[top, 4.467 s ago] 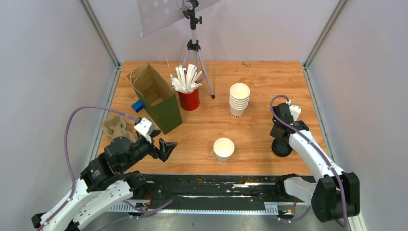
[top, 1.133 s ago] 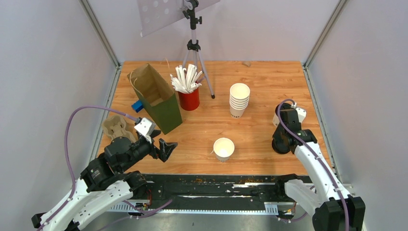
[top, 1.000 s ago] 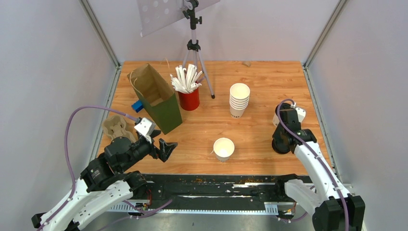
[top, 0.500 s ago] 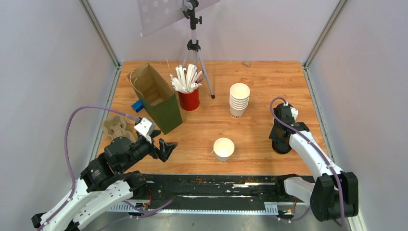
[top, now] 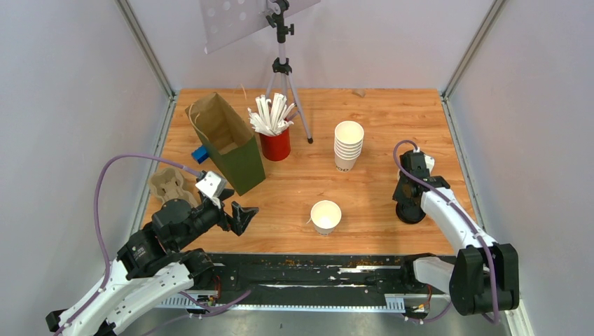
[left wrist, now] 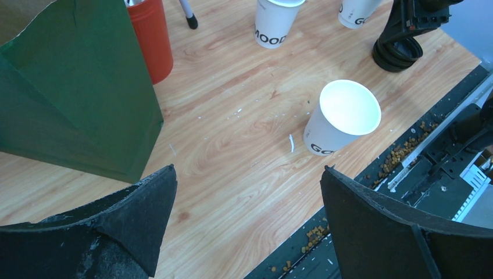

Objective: Pack the takeout coffee

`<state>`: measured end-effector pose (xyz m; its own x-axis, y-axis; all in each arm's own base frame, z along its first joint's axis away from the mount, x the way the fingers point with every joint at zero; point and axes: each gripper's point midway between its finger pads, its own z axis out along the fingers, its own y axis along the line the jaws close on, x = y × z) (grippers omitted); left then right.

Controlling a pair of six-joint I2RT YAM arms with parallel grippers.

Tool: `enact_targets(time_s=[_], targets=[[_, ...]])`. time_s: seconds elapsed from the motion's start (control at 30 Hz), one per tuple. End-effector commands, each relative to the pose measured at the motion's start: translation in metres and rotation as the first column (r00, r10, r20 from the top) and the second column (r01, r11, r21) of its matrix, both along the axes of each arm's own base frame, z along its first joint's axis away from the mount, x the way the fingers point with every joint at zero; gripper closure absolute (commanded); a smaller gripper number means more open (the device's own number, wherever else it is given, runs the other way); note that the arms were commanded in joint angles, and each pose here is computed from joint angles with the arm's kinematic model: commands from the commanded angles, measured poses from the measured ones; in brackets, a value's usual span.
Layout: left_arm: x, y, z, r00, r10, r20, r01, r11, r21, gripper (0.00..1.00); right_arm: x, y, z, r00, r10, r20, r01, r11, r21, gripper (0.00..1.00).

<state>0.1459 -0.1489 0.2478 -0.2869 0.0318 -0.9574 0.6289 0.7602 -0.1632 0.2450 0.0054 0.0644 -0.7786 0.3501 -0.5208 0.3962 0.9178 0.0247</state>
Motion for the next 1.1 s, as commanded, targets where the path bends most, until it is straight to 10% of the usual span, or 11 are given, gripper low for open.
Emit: enact_targets(time_s=[0.0, 1.07], targets=[[0.0015, -0.0051, 0.0079, 1.0, -0.011, 0.019, 0.012, 1.0, -0.024, 0.0, 0.013, 0.0007, 0.0066, 0.999, 0.01, 0.046, -0.011, 1.0, 0.006, 0.81], [0.0014, -0.0053, 0.0079, 1.0, -0.013, 0.018, 0.013, 1.0, -0.023, 0.0, 0.0117, -0.0014, 0.001, 0.999, 0.007, 0.037, -0.008, 1.0, 0.012, 0.9]])
